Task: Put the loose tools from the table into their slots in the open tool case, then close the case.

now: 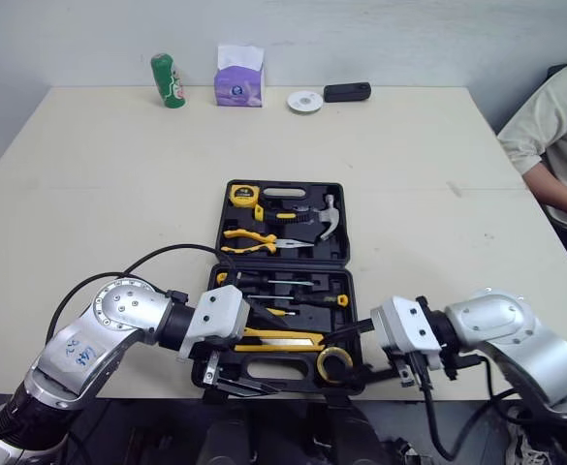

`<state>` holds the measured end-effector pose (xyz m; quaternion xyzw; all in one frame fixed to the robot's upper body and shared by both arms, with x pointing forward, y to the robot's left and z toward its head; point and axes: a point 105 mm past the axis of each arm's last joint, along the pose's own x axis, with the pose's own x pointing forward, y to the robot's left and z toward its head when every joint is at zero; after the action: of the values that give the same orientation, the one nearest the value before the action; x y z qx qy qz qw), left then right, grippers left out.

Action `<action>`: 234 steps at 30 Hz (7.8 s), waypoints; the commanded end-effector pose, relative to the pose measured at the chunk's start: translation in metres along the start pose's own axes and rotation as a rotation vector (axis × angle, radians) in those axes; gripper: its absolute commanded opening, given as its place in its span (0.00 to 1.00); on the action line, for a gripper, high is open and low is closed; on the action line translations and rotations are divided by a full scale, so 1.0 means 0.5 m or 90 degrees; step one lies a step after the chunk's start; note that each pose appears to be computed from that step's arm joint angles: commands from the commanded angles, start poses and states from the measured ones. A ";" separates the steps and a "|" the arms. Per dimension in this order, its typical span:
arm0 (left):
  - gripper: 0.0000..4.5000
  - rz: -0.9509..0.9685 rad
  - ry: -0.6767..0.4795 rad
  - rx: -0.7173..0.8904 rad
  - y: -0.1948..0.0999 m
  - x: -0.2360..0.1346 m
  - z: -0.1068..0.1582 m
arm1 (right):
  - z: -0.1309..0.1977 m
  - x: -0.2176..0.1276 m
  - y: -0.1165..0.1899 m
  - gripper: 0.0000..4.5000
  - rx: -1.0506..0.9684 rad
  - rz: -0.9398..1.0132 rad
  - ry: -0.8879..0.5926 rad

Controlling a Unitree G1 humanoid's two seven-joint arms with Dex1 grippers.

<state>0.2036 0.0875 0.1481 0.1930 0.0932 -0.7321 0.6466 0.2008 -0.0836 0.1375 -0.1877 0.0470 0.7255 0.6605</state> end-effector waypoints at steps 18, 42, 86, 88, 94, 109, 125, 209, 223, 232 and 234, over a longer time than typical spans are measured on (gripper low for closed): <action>1.00 0.000 -0.012 0.015 0.005 -0.010 0.016 | -0.176 -0.004 0.032 0.00 0.077 -0.056 0.055; 0.11 0.496 0.124 -0.084 0.139 -0.293 -0.163 | -0.141 -0.168 -0.213 0.00 0.090 -0.440 0.189; 1.00 0.616 0.042 -0.486 0.273 -0.269 -0.112 | -0.035 -0.199 -0.289 1.00 0.260 -0.498 0.105; 1.00 0.627 0.056 -0.512 0.282 -0.262 -0.114 | -0.032 -0.189 -0.298 1.00 0.301 -0.495 0.097; 1.00 0.625 0.073 -0.538 0.299 -0.227 -0.129 | -0.033 -0.159 -0.342 1.00 0.397 -0.530 0.086; 0.32 0.608 0.088 -0.466 0.312 -0.175 -0.144 | -0.061 -0.117 -0.361 0.28 0.454 -0.550 0.141; 0.14 0.626 -0.031 -0.265 0.367 -0.167 -0.042 | 0.003 -0.148 -0.414 0.00 0.328 -0.652 0.040; 0.01 0.461 0.138 -0.060 0.440 -0.213 -0.084 | -0.096 -0.118 -0.010 0.00 0.124 -0.282 0.135; 0.01 0.184 0.097 -0.079 0.343 -0.158 -0.106 | -0.126 -0.168 -0.133 0.00 0.046 -0.458 0.181; 0.01 0.241 0.035 -0.015 0.357 -0.192 -0.026 | -0.136 -0.234 -0.098 0.00 0.080 -0.464 0.242; 0.01 0.218 -0.020 0.005 0.359 -0.169 0.033 | -0.138 -0.251 -0.099 0.00 0.088 -0.489 0.245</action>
<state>0.3866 0.1526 0.1808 0.1975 0.1060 -0.5953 0.7716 0.2685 -0.2151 0.1080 -0.2723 0.1689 0.3828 0.8665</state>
